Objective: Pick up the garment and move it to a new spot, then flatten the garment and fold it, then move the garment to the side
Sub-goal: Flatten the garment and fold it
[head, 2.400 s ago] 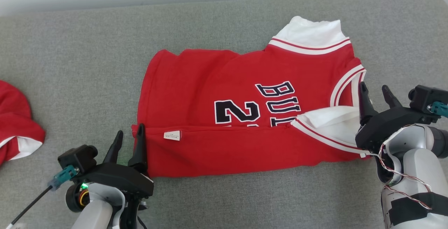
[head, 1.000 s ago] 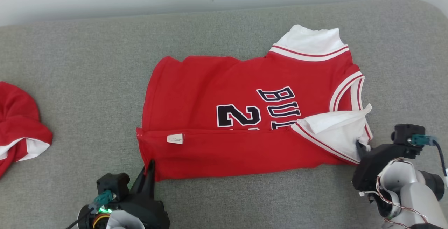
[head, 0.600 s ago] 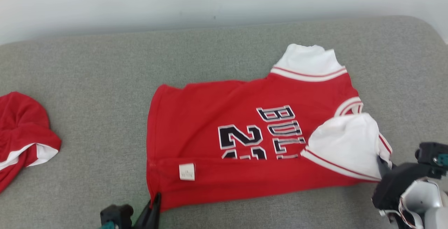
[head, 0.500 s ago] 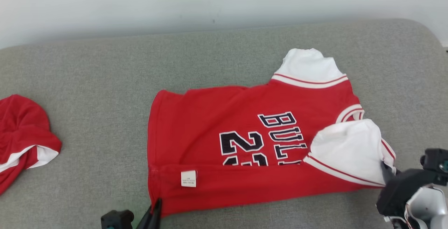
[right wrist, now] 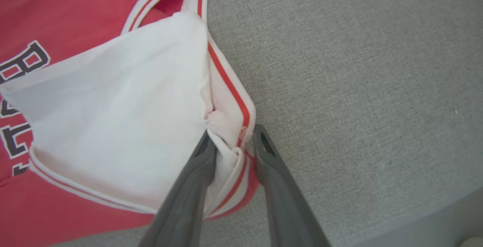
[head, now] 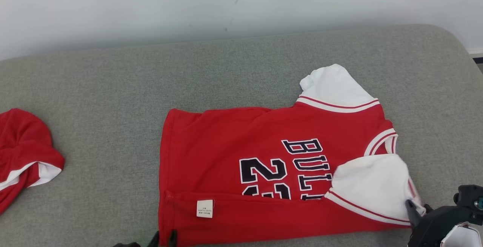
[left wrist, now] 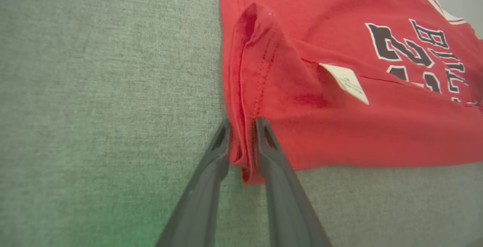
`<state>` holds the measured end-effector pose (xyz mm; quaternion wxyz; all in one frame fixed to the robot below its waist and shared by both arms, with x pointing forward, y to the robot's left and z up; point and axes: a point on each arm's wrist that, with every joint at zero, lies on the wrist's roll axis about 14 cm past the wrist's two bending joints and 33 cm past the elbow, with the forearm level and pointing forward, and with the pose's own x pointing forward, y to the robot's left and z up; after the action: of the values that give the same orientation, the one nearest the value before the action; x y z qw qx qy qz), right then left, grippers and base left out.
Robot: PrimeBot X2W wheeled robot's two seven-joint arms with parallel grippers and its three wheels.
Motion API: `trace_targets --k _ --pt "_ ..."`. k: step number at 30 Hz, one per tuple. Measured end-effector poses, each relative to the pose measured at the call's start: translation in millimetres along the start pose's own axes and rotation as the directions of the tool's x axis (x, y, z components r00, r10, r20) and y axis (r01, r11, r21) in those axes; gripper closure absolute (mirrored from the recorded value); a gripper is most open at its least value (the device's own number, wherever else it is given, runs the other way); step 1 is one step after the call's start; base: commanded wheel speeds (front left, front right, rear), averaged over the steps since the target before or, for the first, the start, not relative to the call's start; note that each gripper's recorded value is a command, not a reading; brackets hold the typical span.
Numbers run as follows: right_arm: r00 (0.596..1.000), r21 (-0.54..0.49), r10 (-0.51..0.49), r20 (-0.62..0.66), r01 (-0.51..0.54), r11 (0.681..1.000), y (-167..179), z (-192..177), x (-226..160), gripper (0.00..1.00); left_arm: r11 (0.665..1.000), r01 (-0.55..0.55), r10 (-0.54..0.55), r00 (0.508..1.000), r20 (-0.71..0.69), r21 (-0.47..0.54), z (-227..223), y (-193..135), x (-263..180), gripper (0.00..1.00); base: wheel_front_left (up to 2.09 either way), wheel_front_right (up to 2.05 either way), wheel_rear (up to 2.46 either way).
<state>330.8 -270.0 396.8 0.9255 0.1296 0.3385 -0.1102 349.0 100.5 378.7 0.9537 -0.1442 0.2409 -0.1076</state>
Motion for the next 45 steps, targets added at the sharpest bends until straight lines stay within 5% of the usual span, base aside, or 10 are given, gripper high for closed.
trace_targets --k 10,16,24,34,45 --pt "0.996 -0.046 -0.023 0.084 0.027 0.999 -3 27 -9 0.0 0.998 -0.068 0.068 0.997 0.039 -0.009 8 27 -10 0.0 0.0 0.0 0.0" --pt "0.976 -0.123 0.008 0.216 0.019 0.992 19 83 -10 0.0 0.998 -0.063 0.06 0.991 0.116 0.027 47 38 1 0.0 0.0 0.0 0.0" --pt "0.931 -0.226 0.126 0.344 -0.048 0.973 72 163 14 0.0 0.996 0.034 -0.05 0.976 0.21 0.079 126 13 46 0.0 0.0 0.0 0.0" --pt "0.934 -0.344 0.189 0.302 -0.078 0.936 117 211 73 0.0 0.981 0.136 -0.142 0.989 0.036 0.139 148 -19 114 0.0 0.0 0.0 0.0" --pt "0.953 -0.418 0.198 0.228 -0.088 0.904 137 203 128 0.0 0.968 0.064 -0.039 0.994 -0.104 0.244 131 5 153 0.0 0.0 0.0 0.0"
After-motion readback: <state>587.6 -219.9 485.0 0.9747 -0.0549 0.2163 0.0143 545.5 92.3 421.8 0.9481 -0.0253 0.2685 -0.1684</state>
